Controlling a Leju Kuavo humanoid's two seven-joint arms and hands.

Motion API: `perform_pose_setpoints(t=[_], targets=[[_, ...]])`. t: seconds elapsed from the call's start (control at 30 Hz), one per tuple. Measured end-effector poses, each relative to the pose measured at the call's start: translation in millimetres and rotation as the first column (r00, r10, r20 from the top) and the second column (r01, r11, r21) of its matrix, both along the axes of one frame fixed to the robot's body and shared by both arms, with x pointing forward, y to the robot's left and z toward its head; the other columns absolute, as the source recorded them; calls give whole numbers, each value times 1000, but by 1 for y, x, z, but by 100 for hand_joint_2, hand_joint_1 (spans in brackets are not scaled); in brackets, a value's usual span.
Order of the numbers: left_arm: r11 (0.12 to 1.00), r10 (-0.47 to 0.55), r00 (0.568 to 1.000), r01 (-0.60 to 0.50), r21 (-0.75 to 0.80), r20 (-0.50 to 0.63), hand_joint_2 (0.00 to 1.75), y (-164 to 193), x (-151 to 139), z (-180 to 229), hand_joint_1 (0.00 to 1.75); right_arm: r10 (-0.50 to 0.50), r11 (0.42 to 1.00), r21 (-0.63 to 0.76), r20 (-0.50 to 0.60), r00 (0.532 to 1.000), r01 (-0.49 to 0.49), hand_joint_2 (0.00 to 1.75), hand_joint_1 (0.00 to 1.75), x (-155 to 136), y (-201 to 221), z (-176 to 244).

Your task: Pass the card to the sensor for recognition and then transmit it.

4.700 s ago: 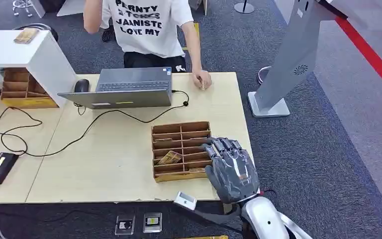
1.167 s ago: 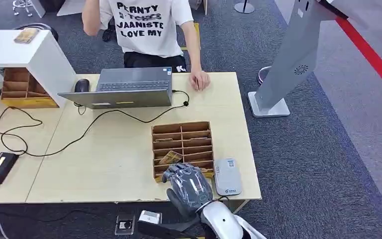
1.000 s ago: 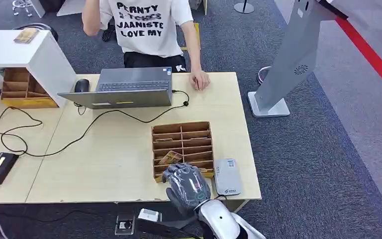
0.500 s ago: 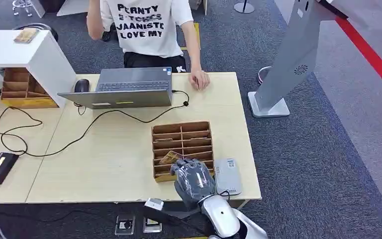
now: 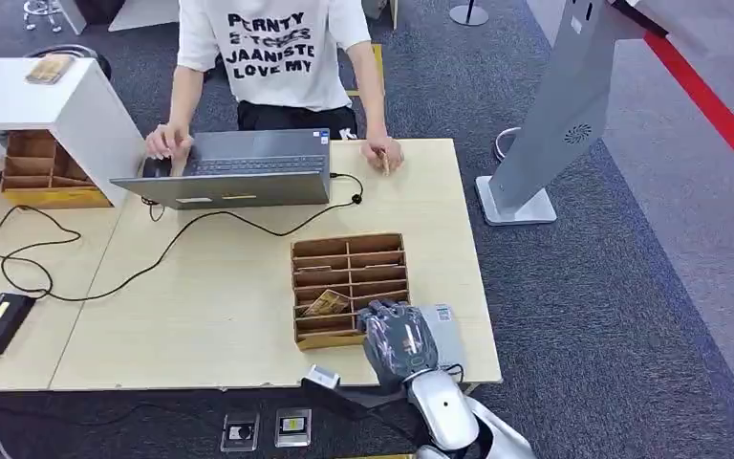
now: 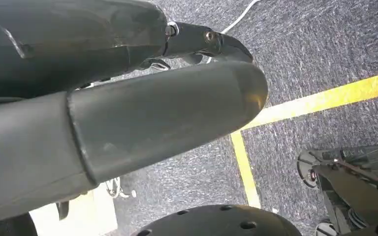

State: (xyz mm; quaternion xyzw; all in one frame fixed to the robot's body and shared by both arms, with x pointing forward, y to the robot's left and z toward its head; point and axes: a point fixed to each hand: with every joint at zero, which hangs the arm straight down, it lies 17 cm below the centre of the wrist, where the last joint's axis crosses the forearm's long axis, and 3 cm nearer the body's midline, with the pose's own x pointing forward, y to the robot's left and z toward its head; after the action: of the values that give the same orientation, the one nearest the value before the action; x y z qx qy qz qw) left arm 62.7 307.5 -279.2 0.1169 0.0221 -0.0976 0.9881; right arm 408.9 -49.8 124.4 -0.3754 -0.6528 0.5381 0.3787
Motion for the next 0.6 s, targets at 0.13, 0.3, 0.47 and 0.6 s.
perform_pose_setpoints(t=[0.13, 0.3, 0.47, 0.6], targets=[[1000, 10, 1000, -10, 4, -3, 0, 1, -1, 0, 0, -16, 1000, -8, -2, 1000, 16, 175, 106, 2, -6, -2], [1000, 20, 1000, -20, 9, -8, 0, 2, -2, 0, 0, -29, 999, -19, -4, 1000, 29, 175, 106, 5, -11, -3], [999, 37, 999, -37, 17, -8, 0, 3, -2, 0, 0, -30, 999, -21, 0, 1000, 30, 175, 105, 5, -14, -2], [999, 44, 999, -44, 20, -8, 0, 4, -2, 0, 0, -25, 999, -25, -1, 1000, 25, 175, 96, 5, -13, -3]])
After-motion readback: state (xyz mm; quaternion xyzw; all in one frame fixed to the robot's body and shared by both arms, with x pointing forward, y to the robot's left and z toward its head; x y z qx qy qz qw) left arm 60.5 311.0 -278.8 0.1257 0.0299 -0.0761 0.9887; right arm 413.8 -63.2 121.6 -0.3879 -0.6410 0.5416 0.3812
